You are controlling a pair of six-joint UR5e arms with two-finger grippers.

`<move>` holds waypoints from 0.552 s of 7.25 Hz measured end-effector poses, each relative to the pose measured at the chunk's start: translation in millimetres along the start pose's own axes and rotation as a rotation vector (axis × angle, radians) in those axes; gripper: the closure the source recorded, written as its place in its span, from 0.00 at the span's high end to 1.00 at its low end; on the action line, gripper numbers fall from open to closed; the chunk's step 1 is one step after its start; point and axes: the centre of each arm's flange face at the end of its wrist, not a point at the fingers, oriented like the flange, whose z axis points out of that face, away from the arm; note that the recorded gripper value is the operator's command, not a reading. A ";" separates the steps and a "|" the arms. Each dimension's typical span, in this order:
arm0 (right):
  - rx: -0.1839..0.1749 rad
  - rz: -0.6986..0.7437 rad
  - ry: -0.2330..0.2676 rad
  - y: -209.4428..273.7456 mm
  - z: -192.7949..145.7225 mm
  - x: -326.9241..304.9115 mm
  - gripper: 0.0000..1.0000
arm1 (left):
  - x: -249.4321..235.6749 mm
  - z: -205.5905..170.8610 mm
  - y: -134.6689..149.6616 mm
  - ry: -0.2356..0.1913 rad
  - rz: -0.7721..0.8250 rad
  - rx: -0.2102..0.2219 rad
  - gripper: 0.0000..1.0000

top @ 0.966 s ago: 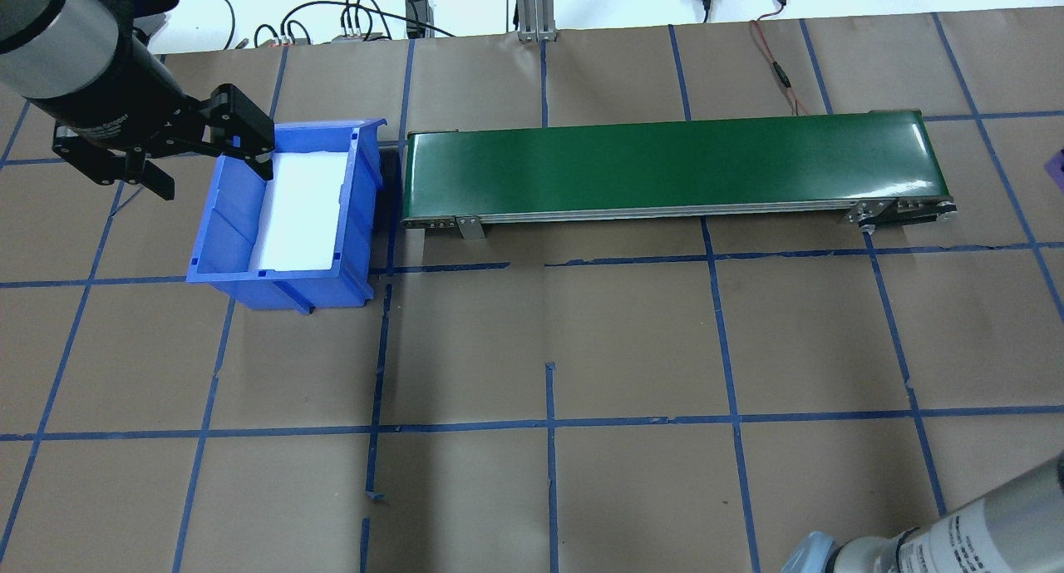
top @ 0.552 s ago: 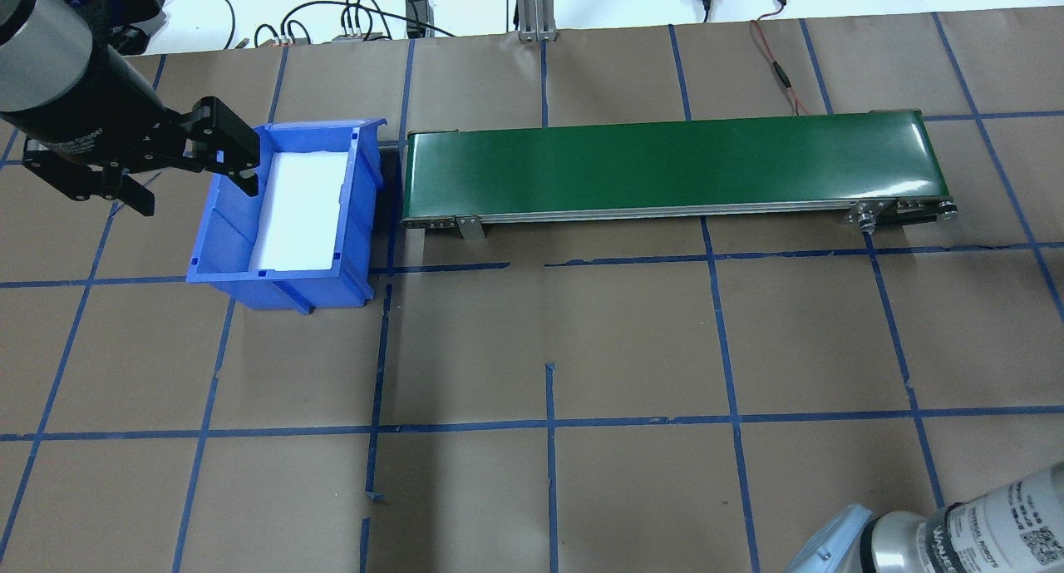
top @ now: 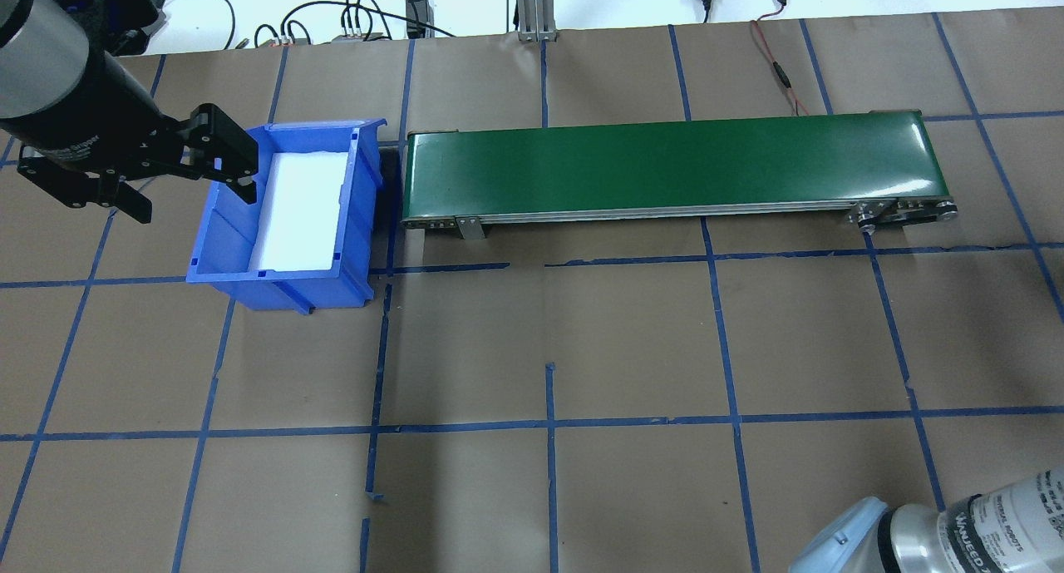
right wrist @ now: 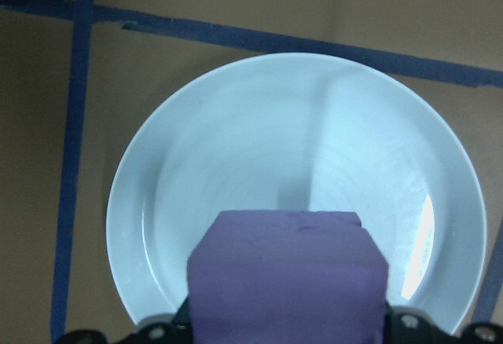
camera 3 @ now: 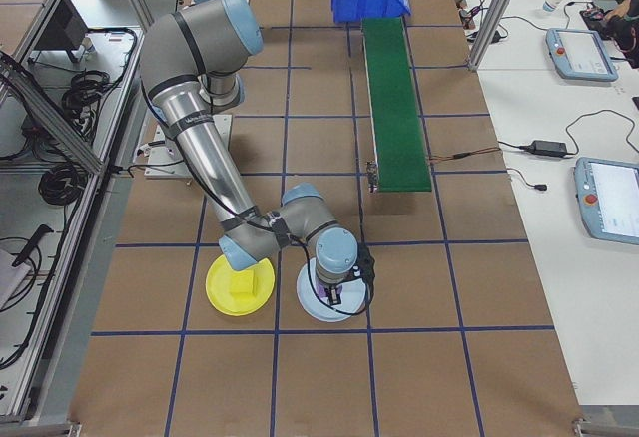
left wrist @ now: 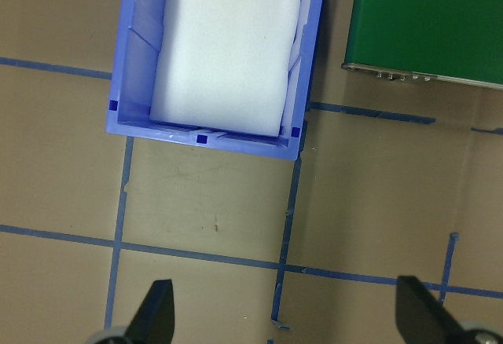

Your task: Move block left to right into plate

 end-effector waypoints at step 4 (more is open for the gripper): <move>-0.005 0.057 0.025 7.3 -75.7 -25.9 0.97 | 2.1 14.1 -8.9 0.005 0.002 -0.017 1.00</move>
